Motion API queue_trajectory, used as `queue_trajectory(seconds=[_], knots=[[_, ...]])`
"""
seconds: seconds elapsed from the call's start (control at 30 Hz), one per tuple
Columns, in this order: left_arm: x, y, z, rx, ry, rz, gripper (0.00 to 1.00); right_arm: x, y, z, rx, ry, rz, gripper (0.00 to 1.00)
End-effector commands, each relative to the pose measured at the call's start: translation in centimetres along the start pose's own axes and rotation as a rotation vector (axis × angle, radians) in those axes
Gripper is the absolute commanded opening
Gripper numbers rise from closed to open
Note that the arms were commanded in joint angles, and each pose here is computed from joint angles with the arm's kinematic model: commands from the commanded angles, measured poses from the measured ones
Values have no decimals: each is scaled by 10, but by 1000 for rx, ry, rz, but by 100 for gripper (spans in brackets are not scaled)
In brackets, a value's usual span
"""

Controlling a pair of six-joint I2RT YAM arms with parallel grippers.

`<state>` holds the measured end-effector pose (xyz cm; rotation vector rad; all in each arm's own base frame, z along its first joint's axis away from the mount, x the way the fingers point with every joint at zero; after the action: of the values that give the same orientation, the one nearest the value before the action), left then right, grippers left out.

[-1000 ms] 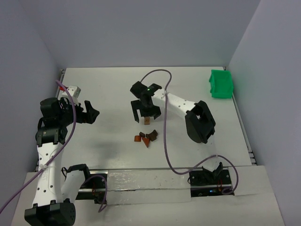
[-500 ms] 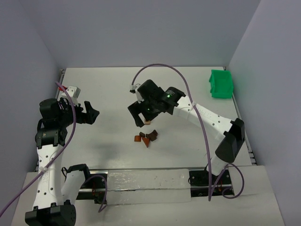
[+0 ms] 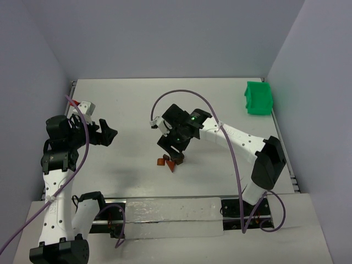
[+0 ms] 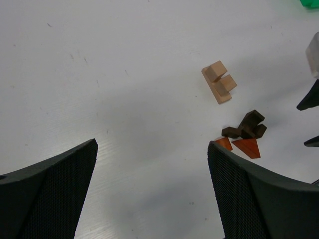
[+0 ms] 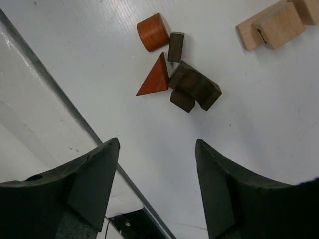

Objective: Build the wood block tower

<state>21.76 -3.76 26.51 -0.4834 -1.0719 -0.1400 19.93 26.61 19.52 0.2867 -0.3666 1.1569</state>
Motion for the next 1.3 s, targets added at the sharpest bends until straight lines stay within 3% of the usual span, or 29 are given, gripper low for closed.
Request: queue_trajectory(seconds=[0.0,0.13,0.3,0.97,1.27], knots=[[7,-3,2,-28,-28,-33,97,6,0,-14,29,8,13,66],[7,-3,2,-29,-27,-31,97,2,-2,-28,41,43,34,48],[7,-3,1,-32,-24,-31,97,4,-17,-40,-26,70,105,37],[7,-1,0,-13,-26,-21,96,2,-9,-92,63,192,-80,29],[7,-2,0,-23,-23,-24,96,24,-9,-77,60,110,2,29]])
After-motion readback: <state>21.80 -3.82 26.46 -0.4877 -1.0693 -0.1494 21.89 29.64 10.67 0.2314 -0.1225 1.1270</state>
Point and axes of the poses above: each gripper's point midway between its finger pads, its own z axis back along the fingers, its own y axis along the line the jaws close on, x = y × z, the point moved 5 cm from there along z, back along the fingers, and after that the axes turned 8 degrees about z, right-handed, at the moved point
